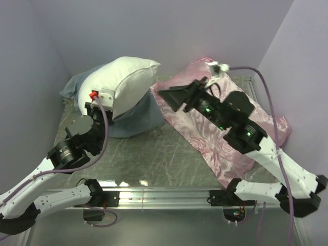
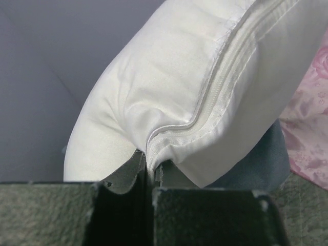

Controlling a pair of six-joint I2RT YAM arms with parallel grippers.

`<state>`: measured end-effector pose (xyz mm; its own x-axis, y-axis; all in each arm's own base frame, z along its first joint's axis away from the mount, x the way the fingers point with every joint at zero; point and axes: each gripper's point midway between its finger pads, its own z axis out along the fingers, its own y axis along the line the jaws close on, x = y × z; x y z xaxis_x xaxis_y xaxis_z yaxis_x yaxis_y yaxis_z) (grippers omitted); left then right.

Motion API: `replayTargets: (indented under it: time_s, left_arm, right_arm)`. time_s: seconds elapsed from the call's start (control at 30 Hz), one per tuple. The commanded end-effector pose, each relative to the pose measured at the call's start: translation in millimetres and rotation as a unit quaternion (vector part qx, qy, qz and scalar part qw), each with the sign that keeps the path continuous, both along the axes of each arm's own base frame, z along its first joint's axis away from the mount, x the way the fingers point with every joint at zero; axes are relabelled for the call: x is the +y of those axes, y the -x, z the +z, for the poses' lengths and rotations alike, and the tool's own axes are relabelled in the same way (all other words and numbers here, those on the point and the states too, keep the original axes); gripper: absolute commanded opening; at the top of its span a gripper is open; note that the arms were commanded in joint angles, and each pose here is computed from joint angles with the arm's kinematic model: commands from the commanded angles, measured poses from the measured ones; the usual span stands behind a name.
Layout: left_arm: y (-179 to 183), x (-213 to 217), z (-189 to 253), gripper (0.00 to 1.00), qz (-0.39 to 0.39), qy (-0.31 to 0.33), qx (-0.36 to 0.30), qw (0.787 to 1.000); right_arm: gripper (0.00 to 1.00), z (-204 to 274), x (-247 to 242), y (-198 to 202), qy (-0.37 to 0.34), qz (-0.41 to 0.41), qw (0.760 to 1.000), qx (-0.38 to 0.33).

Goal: Remove the pillowcase from the pillow

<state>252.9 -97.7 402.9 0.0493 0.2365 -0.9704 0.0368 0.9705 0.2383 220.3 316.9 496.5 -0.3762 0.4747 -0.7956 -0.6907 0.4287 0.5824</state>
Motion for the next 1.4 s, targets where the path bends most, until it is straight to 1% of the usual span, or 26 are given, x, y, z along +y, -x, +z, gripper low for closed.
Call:
replayTargets:
  time_s: [0.0, 0.03, 0.07, 0.1, 0.13, 0.17, 0.23, 0.3, 0.33, 0.43, 0.67, 0.77, 0.8, 0.87, 0.9, 0.93, 1.07, 1.17, 1.27, 1.37]
  left_arm:
    - [21, 34, 71, 0.0, 0.022, 0.135, -0.068, 0.988]
    - [25, 36, 82, 0.0, 0.013, 0.146, -0.074, 0.986]
    - [27, 34, 84, 0.0, 0.0, 0.146, -0.073, 0.987]
    - [32, 36, 92, 0.0, -0.011, 0.162, -0.077, 0.984]
    - [34, 35, 95, 0.0, -0.021, 0.165, -0.075, 0.983]
    - [37, 34, 95, 0.0, -0.034, 0.168, -0.071, 0.983]
    - [42, 34, 101, 0.0, -0.047, 0.175, -0.073, 0.981]
    - [46, 33, 102, 0.0, -0.06, 0.177, -0.067, 0.98]
    - [49, 34, 106, 0.01, -0.068, 0.18, -0.067, 0.979]
    - [54, 32, 109, 0.0, -0.085, 0.178, -0.06, 0.978]
    - [62, 29, 112, 0.01, -0.114, 0.178, -0.056, 0.976]
    - [63, 31, 114, 0.0, -0.114, 0.179, -0.056, 0.976]
    - [63, 32, 115, 0.0, -0.113, 0.179, -0.056, 0.976]
    - [63, 31, 114, 0.01, -0.111, 0.175, -0.053, 0.977]
    - [63, 32, 114, 0.01, -0.11, 0.176, -0.053, 0.977]
    - [63, 32, 114, 0.01, -0.109, 0.175, -0.054, 0.977]
    - [62, 31, 114, 0.01, -0.11, 0.175, -0.054, 0.977]
    - [61, 28, 114, 0.01, -0.114, 0.174, -0.053, 0.977]
    - [61, 26, 115, 0.0, -0.118, 0.177, -0.053, 0.976]
    - [64, 27, 118, 0.0, -0.122, 0.182, -0.054, 0.974]
  right_arm:
    - [0.81, -16, -33, -21, -0.069, -0.051, 0.996, 0.019]
    - [0.8, -21, -48, -40, -0.076, -0.069, 0.994, 0.022]
    - [0.8, -43, -40, -47, -0.061, -0.051, 0.996, 0.04]
    - [0.8, -54, -39, -63, -0.057, -0.058, 0.995, 0.05]
    - [0.8, -62, -35, -71, -0.05, -0.058, 0.996, 0.055]
    - [0.8, -67, -27, -72, -0.043, -0.033, 0.997, 0.057]
    - [0.79, -76, -10, -89, -0.038, -0.011, 0.998, 0.058]
    - [0.78, -79, 3, -95, -0.03, 0.012, 0.998, 0.047]
    - [0.78, -81, 13, -105, -0.025, 0.019, 0.998, 0.046]
    - [0.77, -86, 30, -118, -0.018, 0.036, 0.998, 0.045]
    - [0.77, -93, 60, -127, -0.032, 0.078, 0.995, 0.047]
    - [0.69, -99, 69, -126, -0.05, 0.098, 0.992, 0.067]
    - [0.66, -98, 68, -126, -0.056, 0.096, 0.992, 0.063]
    - [0.67, -106, 61, -124, -0.056, 0.082, 0.993, 0.07]
    - [0.67, -99, 55, -119, -0.058, 0.077, 0.994, 0.059]
    - [0.67, -105, 53, -116, -0.054, 0.075, 0.994, 0.06]
    - [0.67, -103, 49, -99, -0.042, 0.063, 0.996, 0.046]
    - [0.67, -104, 62, -89, -0.005, 0.054, 0.998, 0.028]
    - [0.66, -112, 72, -97, 0.022, 0.029, 0.998, 0.048]
    - [0.51, -127, 70, -114, 0.026, -0.002, 0.996, 0.09]
